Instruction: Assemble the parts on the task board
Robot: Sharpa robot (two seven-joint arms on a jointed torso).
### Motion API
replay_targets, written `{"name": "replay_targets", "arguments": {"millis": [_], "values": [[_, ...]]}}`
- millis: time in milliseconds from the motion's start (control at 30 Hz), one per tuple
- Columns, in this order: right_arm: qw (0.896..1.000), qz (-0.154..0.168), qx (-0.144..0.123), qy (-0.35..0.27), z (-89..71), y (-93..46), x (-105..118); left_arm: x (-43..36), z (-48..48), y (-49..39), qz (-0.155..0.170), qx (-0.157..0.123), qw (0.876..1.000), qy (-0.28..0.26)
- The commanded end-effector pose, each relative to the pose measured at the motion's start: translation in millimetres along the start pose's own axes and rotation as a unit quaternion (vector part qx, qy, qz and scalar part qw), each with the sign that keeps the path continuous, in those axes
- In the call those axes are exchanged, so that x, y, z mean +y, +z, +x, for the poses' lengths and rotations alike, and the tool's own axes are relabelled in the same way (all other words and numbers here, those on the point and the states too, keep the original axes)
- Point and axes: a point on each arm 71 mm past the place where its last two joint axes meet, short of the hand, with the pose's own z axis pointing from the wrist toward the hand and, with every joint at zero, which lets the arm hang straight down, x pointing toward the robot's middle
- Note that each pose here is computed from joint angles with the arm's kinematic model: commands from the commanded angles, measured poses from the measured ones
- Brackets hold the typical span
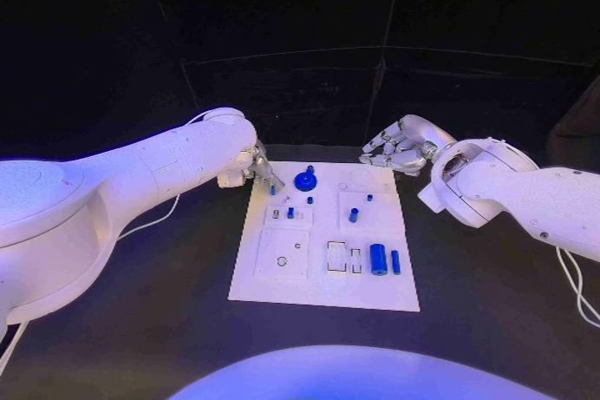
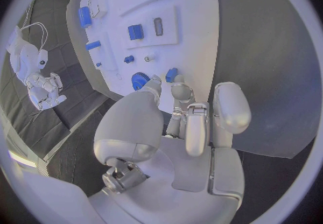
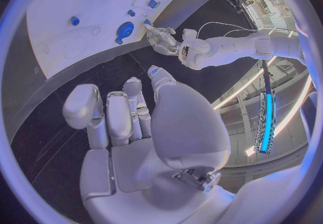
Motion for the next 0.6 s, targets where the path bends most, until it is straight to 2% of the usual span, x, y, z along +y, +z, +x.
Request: {"name": "replay_targets", "arguments": {"millis": [33,600], "values": [[1.000,-0.005,0.001,-0.002,-0.3,0.3,1.9,-1.2,-0.1,0.1,0.002,0.000,1.000,0.003],[1.000,-0.006,0.002,-0.002,0.1,0.7,2.3,-4.3,1.9,0.9,0.005,0.000,1.000,0.004]]}}
